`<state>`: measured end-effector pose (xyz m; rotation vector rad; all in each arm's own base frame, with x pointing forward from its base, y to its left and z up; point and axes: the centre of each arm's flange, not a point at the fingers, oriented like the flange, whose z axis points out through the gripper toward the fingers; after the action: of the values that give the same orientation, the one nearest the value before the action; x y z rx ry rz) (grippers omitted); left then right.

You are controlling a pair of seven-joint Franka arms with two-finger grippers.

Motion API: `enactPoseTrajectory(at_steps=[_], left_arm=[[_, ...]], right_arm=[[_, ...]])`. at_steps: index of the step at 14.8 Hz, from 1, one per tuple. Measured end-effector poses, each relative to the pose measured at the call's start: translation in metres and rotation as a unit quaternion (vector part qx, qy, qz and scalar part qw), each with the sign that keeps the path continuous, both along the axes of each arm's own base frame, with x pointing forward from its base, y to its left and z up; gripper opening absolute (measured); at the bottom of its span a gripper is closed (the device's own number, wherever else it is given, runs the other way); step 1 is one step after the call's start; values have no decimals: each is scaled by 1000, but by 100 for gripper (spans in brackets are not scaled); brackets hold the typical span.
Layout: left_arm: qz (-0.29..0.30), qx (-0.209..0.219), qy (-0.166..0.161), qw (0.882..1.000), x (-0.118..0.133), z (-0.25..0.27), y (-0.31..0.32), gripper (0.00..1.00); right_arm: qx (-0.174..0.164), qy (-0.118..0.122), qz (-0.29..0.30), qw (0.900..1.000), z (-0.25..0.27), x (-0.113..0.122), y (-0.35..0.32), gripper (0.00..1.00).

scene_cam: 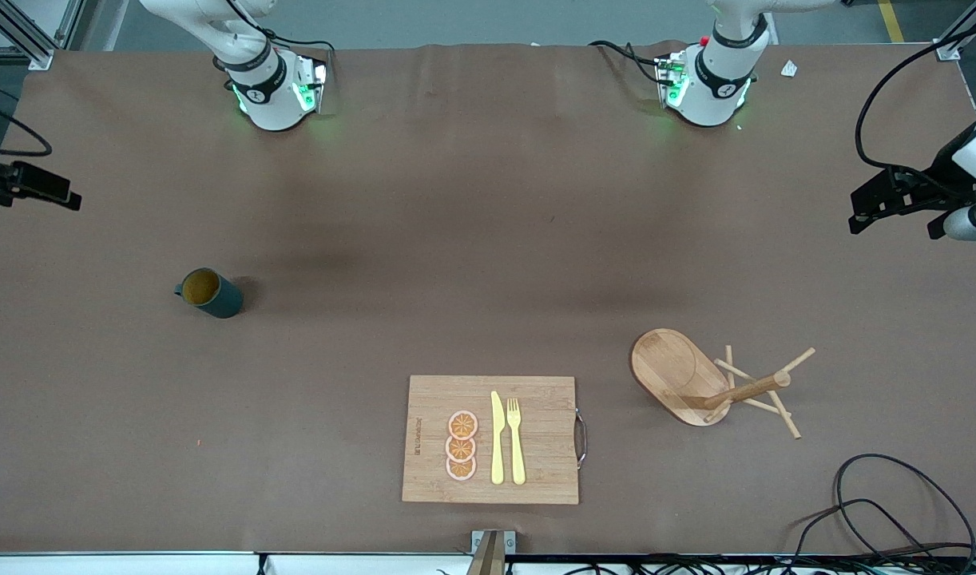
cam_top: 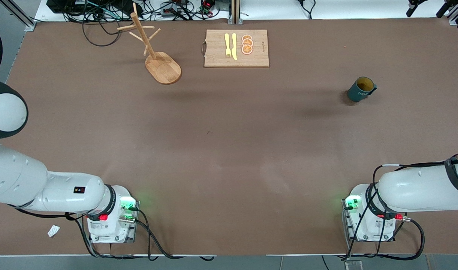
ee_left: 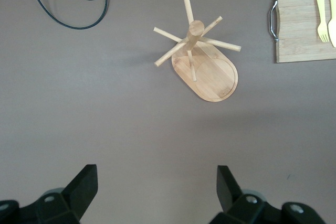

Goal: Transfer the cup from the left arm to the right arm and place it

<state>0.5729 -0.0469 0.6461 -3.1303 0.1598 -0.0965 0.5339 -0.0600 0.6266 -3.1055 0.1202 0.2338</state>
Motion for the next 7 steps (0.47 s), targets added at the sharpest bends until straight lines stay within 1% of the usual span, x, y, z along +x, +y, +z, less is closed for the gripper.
enactPoseTrajectory(at_steps=[3,7], left_arm=[[0,0,0,1000,0,0,0,100],[0,0,0,1000,0,0,0,100]], right_arm=[[1,-9,1,1000,12,-14,1,100],[2,-16,4,1000,18,-20,1,100]])
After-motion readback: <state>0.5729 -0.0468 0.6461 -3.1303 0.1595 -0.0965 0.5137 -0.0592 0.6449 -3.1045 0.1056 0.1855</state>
